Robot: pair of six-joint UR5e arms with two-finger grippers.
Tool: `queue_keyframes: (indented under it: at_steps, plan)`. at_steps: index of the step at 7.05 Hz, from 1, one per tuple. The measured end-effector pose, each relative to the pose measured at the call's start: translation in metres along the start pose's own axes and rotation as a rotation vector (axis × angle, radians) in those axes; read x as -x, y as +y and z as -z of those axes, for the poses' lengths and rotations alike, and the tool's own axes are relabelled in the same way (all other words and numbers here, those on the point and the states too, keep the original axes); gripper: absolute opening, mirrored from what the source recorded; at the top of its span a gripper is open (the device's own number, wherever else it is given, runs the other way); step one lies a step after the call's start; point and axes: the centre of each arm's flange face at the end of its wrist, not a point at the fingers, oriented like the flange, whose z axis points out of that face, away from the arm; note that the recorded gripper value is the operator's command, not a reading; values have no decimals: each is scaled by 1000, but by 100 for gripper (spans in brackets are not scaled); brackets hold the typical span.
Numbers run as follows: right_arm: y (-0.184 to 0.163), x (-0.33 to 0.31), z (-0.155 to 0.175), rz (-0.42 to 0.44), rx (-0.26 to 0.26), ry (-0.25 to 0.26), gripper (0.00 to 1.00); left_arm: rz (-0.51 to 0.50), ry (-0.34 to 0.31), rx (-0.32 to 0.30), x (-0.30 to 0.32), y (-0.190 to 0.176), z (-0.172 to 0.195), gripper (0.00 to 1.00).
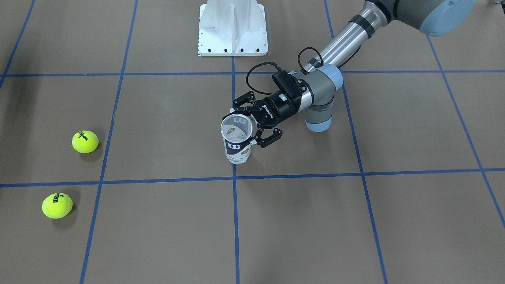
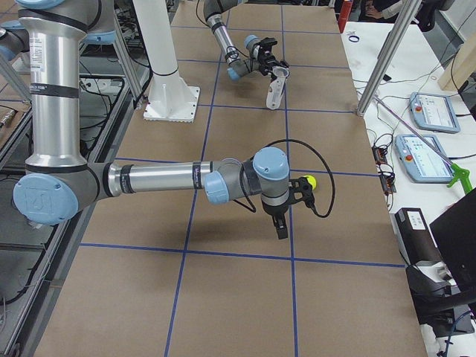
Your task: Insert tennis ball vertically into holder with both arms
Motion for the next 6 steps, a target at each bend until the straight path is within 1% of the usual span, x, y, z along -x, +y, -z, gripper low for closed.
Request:
queue_keyframes:
  at_steps: [4, 6]
  plan:
    - [-1, 3, 2, -18, -5, -8, 100, 7, 6, 2, -8, 3, -4, 85]
    - [-1, 3, 2, -18, -5, -8, 100, 6, 6, 3, -8, 3, -4, 91]
